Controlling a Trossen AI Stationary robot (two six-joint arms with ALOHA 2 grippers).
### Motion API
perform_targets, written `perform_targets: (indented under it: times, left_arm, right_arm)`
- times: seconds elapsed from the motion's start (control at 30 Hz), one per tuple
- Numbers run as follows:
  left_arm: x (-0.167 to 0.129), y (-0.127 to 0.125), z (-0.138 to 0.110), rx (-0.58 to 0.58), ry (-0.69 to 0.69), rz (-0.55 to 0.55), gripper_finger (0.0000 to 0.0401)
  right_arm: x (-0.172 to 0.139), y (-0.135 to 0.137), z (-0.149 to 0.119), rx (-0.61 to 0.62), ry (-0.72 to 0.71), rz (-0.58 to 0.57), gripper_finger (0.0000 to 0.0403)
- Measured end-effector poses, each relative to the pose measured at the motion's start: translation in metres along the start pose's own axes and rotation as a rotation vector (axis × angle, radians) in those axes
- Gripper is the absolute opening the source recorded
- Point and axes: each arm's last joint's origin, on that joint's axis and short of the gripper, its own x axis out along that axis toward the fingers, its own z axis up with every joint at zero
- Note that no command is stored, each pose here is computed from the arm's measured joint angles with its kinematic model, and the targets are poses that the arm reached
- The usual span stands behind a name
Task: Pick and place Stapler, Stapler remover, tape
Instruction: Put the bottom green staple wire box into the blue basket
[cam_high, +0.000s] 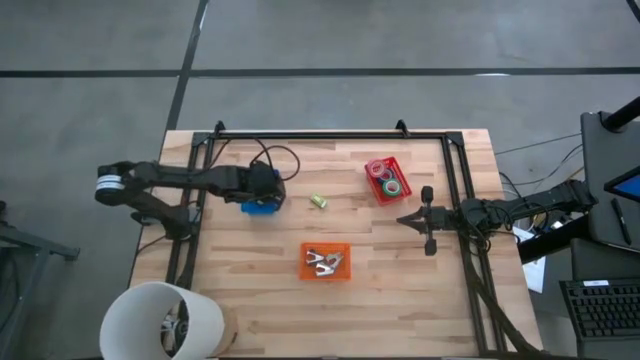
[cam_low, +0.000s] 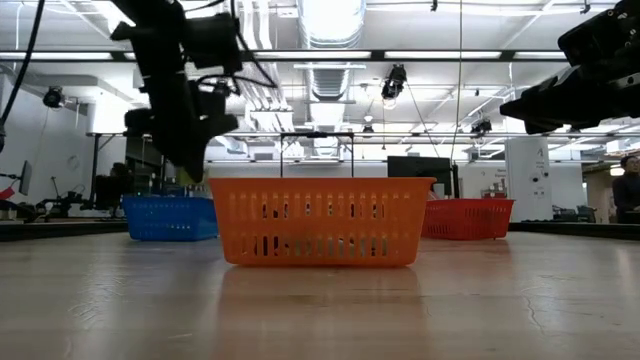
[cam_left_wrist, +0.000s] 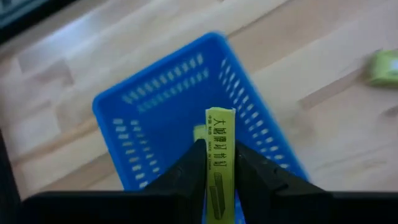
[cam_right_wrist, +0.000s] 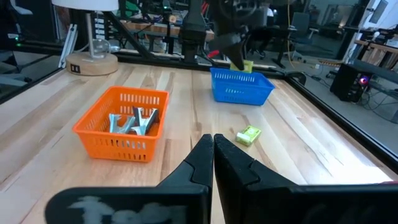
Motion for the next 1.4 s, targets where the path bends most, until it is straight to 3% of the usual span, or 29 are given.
perform_targets:
  times: [0.33, 0.63, 0.93, 1.4]
  left_arm:
    - [0.021, 0.002, -0.017, -0.047, -0.004, -0.026, 0.0046]
    - [0.035, 0.005, -0.028, -0.109, -0.023, -0.049, 0.0073]
    - [0.041, 0.007, -0.031, -0.105, -0.028, -0.045, 0.0054]
    - [0.053, 0.01, -0.036, -0.101, -0.011, -0.015, 0.0063]
  right_arm:
    - [0.0, 0.0, 0.0, -0.001, 0.0, 0.0, 0.0008]
    - [0.0, 0.0, 0.0, -0.001, -0.001, 0.0, 0.0008]
    - [0.0, 0.0, 0.0, -0.001, -0.001, 0.0, 0.0008]
    - [0.0, 0.0, 0.0, -0.001, -0.001, -0.001, 0.0008]
